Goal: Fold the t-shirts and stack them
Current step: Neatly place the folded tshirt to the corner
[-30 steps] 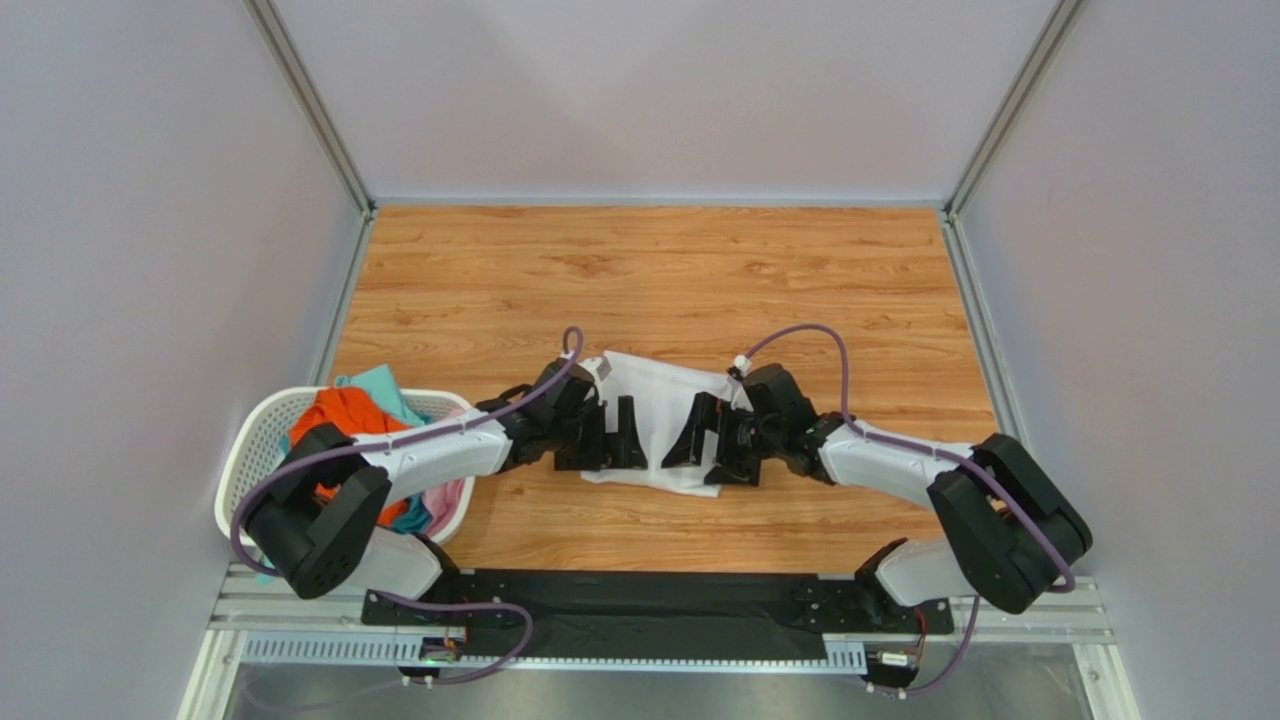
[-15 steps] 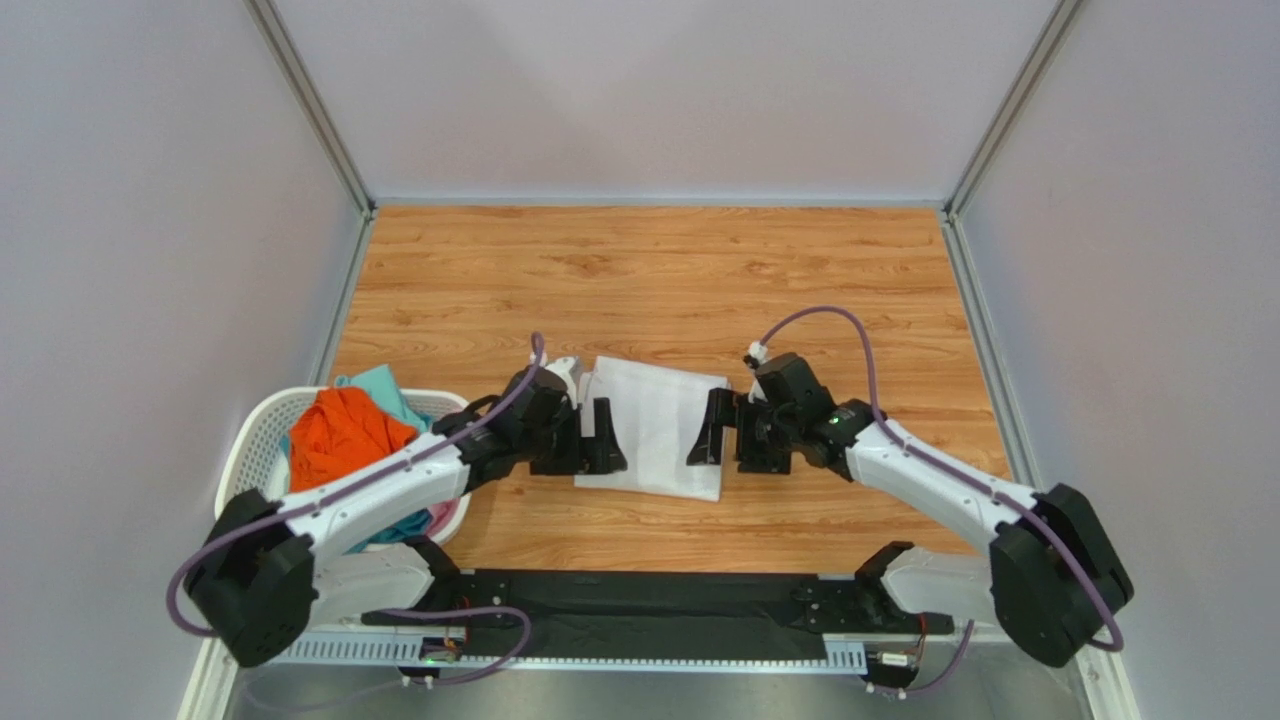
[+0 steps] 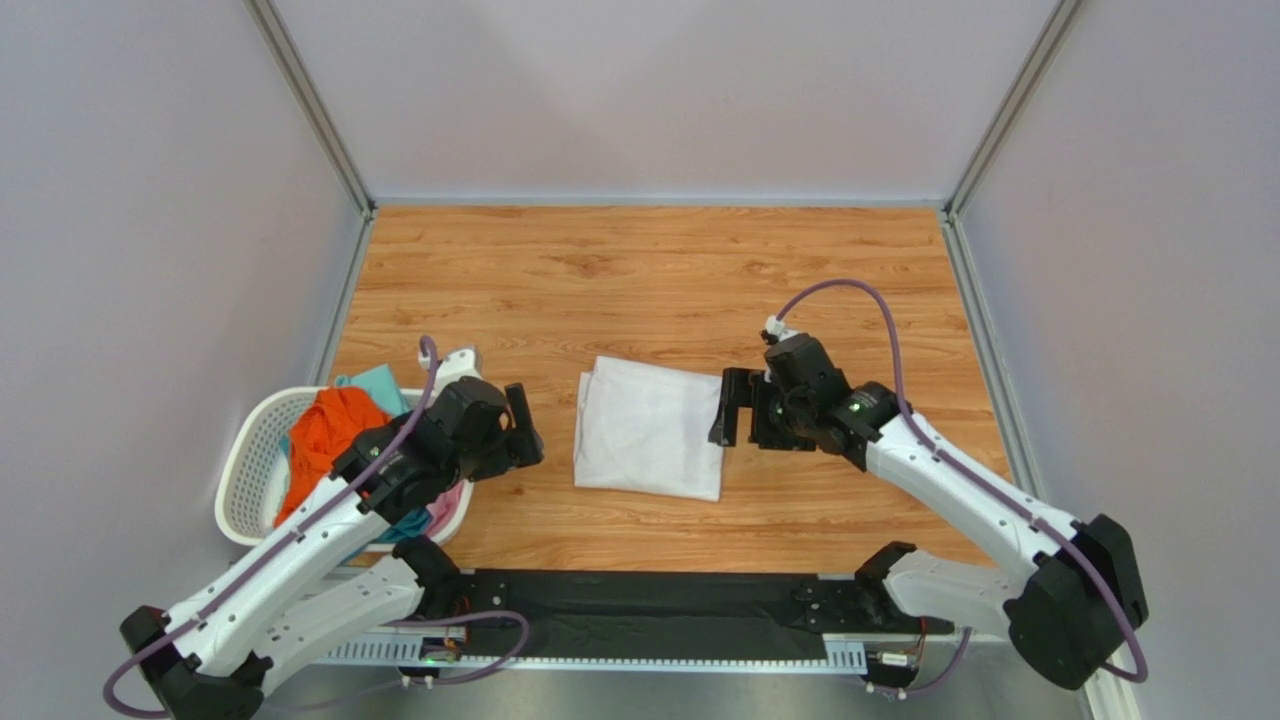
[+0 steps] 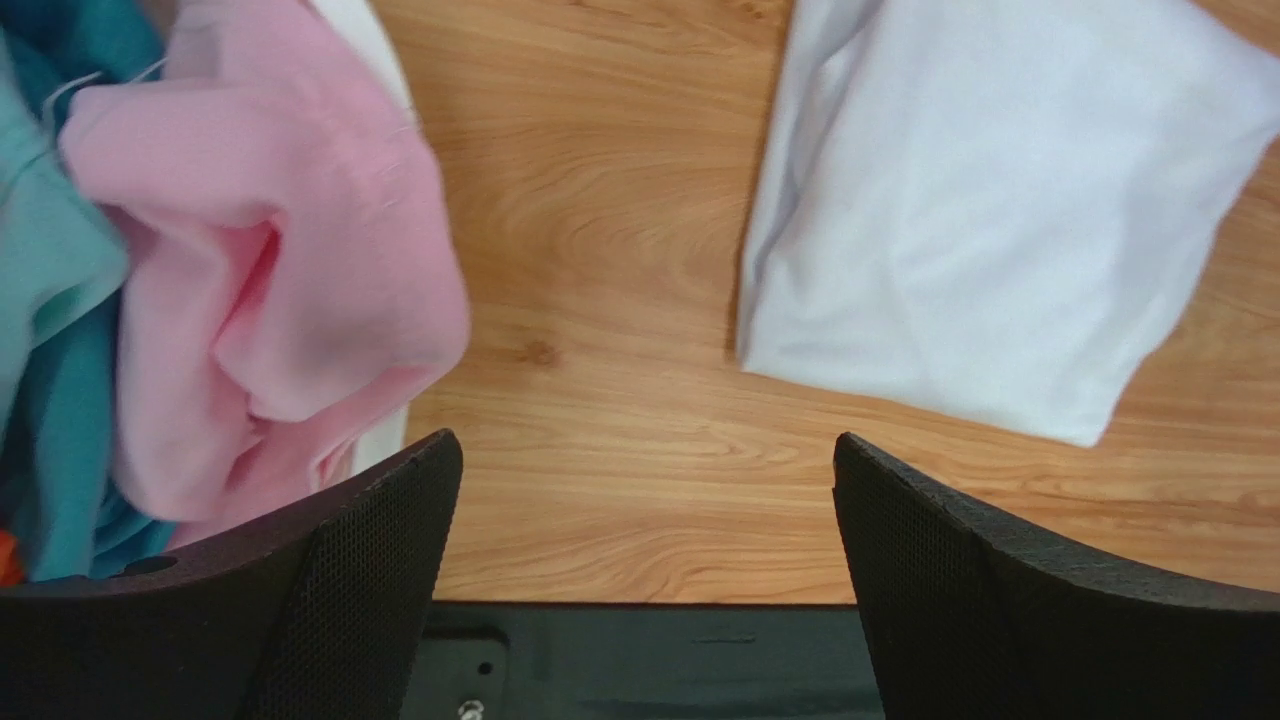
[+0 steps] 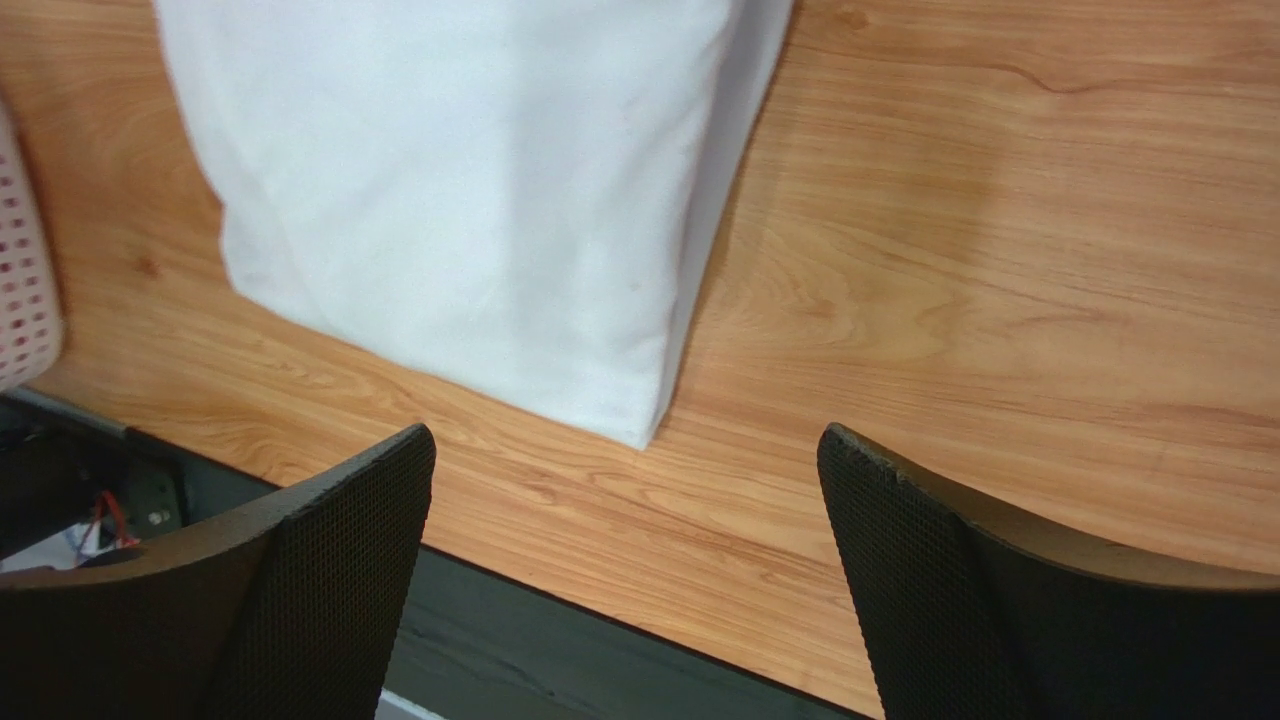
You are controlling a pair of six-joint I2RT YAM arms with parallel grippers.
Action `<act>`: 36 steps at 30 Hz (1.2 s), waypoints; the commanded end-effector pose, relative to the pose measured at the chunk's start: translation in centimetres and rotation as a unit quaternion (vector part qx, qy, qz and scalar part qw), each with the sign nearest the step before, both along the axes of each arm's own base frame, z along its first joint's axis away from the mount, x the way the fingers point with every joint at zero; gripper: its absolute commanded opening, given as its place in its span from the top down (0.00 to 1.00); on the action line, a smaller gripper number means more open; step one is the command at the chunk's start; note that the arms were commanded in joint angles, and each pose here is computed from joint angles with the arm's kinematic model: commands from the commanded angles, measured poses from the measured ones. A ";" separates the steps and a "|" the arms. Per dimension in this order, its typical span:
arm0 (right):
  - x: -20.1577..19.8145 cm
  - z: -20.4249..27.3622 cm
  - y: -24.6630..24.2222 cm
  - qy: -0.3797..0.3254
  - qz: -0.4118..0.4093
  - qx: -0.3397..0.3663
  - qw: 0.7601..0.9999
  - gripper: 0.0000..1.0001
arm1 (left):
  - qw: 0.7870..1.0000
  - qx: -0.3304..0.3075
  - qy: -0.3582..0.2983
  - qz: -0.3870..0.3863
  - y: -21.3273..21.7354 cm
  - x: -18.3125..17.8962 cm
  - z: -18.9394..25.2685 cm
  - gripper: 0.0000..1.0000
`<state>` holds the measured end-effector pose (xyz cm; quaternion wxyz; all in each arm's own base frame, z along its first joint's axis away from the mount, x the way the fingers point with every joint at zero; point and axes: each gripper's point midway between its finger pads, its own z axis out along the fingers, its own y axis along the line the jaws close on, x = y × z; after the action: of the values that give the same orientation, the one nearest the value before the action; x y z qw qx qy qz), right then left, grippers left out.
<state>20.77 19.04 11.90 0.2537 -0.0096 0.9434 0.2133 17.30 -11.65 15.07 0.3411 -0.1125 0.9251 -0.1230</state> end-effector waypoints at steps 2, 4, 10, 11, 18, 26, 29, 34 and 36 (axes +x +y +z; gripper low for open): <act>2.3 -0.7 -0.3 -0.009 -0.025 -0.046 0.999 0.01 | 0.998 0.044 0.016 0.052 3.2 -1.3 -0.7 0.00; 3.0 -1.8 0.2 0.002 -0.031 -0.049 0.998 0.03 | 0.997 0.049 0.017 0.055 3.5 -1.4 -1.1 0.00; 4.7 -4.6 2.3 0.023 -0.022 -0.072 0.997 0.17 | 0.998 0.046 0.021 0.042 3.0 -1.4 -1.8 0.00; 5.0 -4.8 2.6 0.023 -0.020 -0.077 0.997 0.23 | 0.998 0.046 0.021 0.040 3.0 -1.5 -1.9 0.00; 6.2 -9.2 3.9 0.055 -0.016 -0.133 0.990 0.54 | 0.999 0.037 0.014 0.035 2.9 -1.5 -1.7 0.00; 8.5 -10.7 2.7 0.040 -0.030 -0.196 0.979 0.86 | 0.998 0.041 0.008 0.037 3.3 -1.6 -1.8 0.00; 10.8 -10.5 1.6 0.032 -0.030 -0.233 0.971 0.95 | 0.998 0.043 0.006 0.036 3.3 -1.5 -1.7 0.00; 15.9 -8.8 -1.1 0.010 -0.049 -0.277 0.960 0.98 | 0.998 0.047 0.003 0.038 3.5 -1.4 -1.7 0.00; 18.6 -8.1 -3.2 0.005 -0.064 -0.291 0.955 0.98 | 0.998 0.051 0.003 0.044 3.7 -1.4 -1.8 0.00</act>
<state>35.57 20.25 2.55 0.2284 -0.0224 0.9732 -0.0174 15.67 -8.42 13.18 0.3384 -0.1353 0.9286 -0.0703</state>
